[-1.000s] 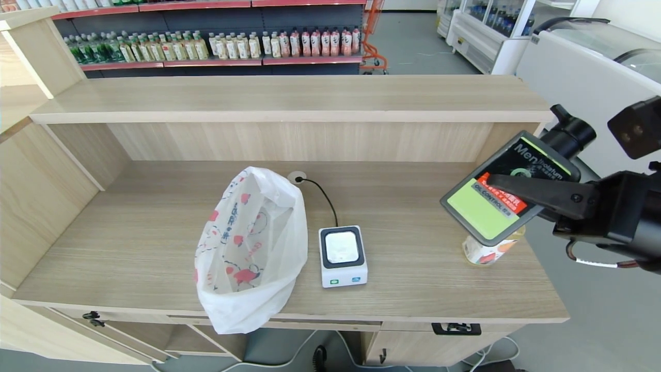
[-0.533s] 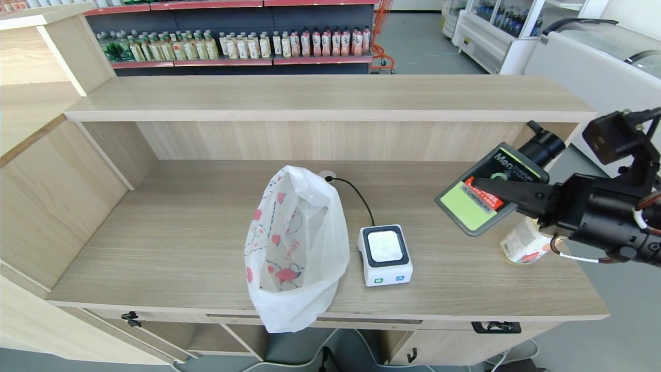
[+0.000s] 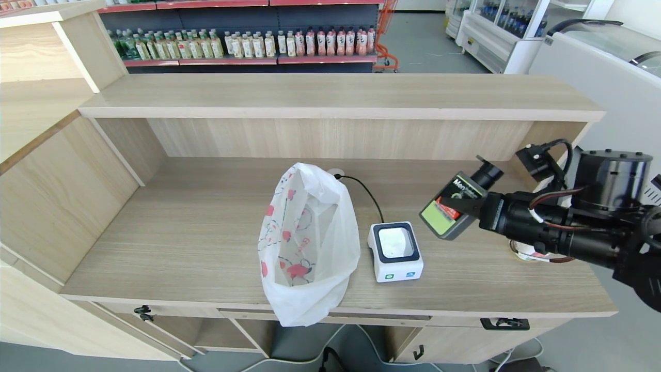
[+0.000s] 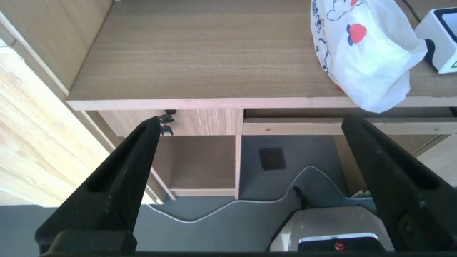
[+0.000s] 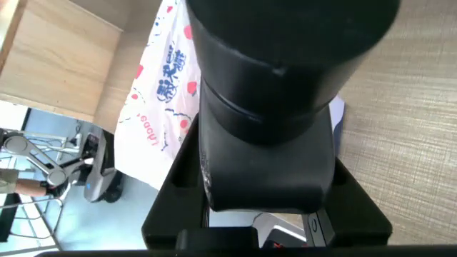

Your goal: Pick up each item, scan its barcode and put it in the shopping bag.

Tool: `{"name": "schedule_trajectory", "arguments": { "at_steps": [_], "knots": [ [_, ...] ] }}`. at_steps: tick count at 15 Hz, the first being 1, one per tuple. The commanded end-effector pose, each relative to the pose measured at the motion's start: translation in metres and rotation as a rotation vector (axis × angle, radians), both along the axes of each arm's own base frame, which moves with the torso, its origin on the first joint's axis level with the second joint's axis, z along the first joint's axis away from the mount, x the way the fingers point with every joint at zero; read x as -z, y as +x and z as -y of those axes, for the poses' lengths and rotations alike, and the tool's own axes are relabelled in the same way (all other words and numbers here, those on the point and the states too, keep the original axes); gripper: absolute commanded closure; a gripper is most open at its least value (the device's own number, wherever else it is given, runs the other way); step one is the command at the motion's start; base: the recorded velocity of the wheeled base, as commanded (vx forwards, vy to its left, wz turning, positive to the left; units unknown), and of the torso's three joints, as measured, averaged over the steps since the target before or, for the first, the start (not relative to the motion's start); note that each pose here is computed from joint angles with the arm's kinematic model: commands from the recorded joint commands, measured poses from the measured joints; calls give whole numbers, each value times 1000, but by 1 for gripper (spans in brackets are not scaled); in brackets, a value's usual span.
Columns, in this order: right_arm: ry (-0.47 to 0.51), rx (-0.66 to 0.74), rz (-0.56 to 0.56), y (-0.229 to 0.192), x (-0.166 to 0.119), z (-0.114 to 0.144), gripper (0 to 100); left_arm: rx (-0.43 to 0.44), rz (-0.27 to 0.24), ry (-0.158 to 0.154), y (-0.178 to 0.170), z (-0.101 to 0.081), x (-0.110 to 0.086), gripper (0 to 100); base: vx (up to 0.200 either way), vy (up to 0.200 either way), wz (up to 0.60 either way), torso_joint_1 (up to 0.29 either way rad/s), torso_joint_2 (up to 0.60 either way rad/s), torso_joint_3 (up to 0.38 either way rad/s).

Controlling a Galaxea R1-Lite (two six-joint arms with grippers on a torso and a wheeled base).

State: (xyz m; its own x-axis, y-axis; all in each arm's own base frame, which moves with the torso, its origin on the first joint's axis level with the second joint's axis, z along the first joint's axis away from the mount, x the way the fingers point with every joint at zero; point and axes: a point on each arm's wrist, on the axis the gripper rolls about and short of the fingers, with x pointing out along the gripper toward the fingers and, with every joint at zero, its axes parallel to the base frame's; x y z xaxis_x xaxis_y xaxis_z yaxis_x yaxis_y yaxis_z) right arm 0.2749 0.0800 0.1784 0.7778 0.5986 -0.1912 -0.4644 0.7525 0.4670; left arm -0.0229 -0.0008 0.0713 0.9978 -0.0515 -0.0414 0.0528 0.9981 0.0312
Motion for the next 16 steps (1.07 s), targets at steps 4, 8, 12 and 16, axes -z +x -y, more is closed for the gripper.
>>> {"name": "schedule_trajectory", "arguments": {
  "at_steps": [4, 8, 12, 16],
  "knots": [
    [-21, 7, -58, 24, 21, -7, 100, -1, 0, -1, 0, 0, 0, 0, 0, 0, 0, 0, 0, 0],
    [-34, -17, -86, 23, 29, -14, 100, -1, 0, -2, 0, 0, 0, 0, 0, 0, 0, 0, 0, 0],
    [-40, -31, -102, 27, 36, -20, 100, -1, 0, 1, 0, 0, 0, 0, 0, 0, 0, 0, 0, 0],
    [-48, -34, -109, 31, 41, -22, 100, -1, 0, -1, 0, 0, 0, 0, 0, 0, 0, 0, 0, 0]
  ]
}}
